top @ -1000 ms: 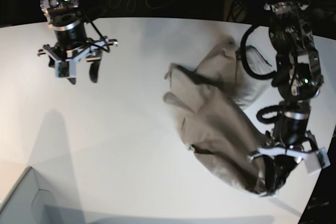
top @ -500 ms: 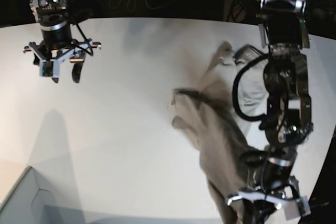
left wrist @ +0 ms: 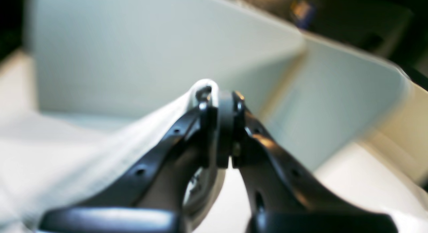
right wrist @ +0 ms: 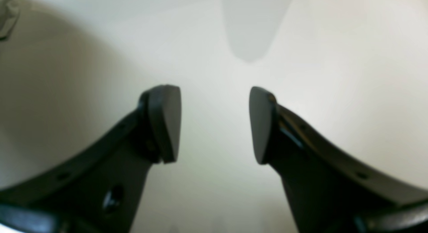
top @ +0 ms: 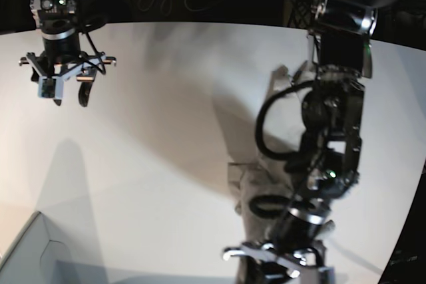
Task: Layout the t-shirt on the table in an organized manner, then fold the t-shirt properly
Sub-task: 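Lift the grasped shirt with the left gripper and drag it across the table, then release the shirt and raise the left gripper back over the shirt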
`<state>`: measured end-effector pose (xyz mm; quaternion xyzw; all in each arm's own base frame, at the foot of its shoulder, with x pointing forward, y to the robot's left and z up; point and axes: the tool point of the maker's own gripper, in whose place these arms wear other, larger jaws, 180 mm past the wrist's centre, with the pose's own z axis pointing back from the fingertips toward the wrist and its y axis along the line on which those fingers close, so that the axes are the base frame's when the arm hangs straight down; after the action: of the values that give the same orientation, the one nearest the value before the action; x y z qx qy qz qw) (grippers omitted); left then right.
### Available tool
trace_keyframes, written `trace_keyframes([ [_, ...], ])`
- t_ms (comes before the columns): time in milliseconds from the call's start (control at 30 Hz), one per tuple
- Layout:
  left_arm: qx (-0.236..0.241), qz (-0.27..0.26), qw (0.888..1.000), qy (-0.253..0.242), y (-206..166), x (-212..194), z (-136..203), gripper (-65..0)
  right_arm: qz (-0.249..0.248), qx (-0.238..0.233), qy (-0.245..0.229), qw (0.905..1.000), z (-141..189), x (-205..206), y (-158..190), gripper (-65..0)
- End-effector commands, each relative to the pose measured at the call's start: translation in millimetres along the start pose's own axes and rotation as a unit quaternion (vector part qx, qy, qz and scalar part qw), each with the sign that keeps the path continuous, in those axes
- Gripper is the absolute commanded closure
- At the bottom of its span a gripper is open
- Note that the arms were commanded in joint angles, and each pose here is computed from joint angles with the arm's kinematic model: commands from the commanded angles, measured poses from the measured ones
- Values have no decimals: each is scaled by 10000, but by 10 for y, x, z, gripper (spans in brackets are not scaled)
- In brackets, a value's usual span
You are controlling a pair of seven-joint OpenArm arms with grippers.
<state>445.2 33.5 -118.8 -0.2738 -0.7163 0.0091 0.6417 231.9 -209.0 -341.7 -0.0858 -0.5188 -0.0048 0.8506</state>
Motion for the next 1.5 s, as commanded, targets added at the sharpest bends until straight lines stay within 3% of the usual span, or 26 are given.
trace_keyframes([
  [0, -181, 66, 9996, -203, -150, 80, -19, -7, 21, 45, -230, 9997, 16, 123, 9, -331],
  [100, -432, 377, 9982, 193, -473, -314, 11, -68, -32, 42, -222, 9997, 20, 116, 28, -331],
  [267, -925, 503, 9913, 793, -949, -818, 154, -320, -24, 38, -176, 9998, 37, 82, 22, -331],
  [367, -977, 516, 9878, 1102, -1002, -1070, 254, -442, -21, -39, -187, 9998, 36, 89, -36, -332],
  [467, -780, 353, 9864, 1402, -763, -1282, 433, -502, -23, -57, -208, 9998, 28, 105, -47, -332],
  [667, 299, 201, 9818, 1866, 175, -1546, 931, -504, -40, -23, -196, 9998, 16, 95, -23, -332],
  [900, 1605, 198, 9610, 2243, 1073, -1693, 1701, -504, -130, 344, -35, 9993, -112, -33, 267, -332],
  [1167, 1883, 85, 9379, 2912, 1213, -1988, 2323, -505, -147, 894, 46, 9959, -108, -96, 691, -331],
  [1467, 2082, 125, 9269, 3119, 1307, -2109, 2542, -505, -137, 974, 102, 9951, -88, -135, 748, -331],
])
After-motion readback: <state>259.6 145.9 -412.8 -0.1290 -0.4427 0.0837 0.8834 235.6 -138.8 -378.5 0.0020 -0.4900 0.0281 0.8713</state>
